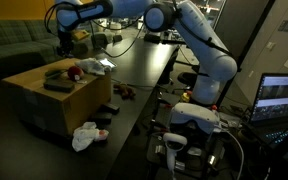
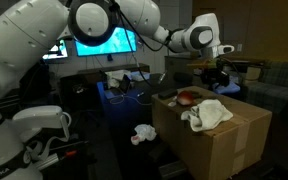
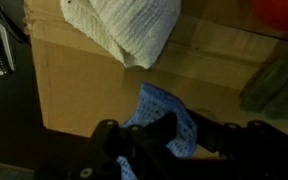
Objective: Remove the brown toy from the box and replace it with the towel, remove the blue object from the box and replace it with the gray duster and remove the orange plush toy from the box and replace it with the duster, remove the duster and replace it with the plastic bag
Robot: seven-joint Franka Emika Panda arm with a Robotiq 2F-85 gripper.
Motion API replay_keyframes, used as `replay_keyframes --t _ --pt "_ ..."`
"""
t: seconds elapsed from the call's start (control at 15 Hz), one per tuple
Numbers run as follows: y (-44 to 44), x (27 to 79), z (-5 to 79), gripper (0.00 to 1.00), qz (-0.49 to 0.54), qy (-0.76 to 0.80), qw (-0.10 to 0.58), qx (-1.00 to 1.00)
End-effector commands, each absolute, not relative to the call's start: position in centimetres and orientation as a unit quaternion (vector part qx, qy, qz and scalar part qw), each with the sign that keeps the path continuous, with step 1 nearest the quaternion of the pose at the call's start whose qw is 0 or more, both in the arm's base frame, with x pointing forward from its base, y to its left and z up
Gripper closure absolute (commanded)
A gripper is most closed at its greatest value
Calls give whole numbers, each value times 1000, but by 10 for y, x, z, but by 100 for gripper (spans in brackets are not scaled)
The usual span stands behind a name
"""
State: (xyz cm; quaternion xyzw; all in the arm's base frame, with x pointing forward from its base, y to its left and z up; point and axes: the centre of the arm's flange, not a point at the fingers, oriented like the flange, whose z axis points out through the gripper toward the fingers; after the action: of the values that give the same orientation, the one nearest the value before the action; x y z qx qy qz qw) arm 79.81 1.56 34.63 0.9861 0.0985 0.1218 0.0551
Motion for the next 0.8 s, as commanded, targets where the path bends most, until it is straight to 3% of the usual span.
replay_keyframes --t 0.0,0.73 --pt "21 761 395 97 126 114 44 984" --pt "-22 630 458 97 73 108 -45 991"
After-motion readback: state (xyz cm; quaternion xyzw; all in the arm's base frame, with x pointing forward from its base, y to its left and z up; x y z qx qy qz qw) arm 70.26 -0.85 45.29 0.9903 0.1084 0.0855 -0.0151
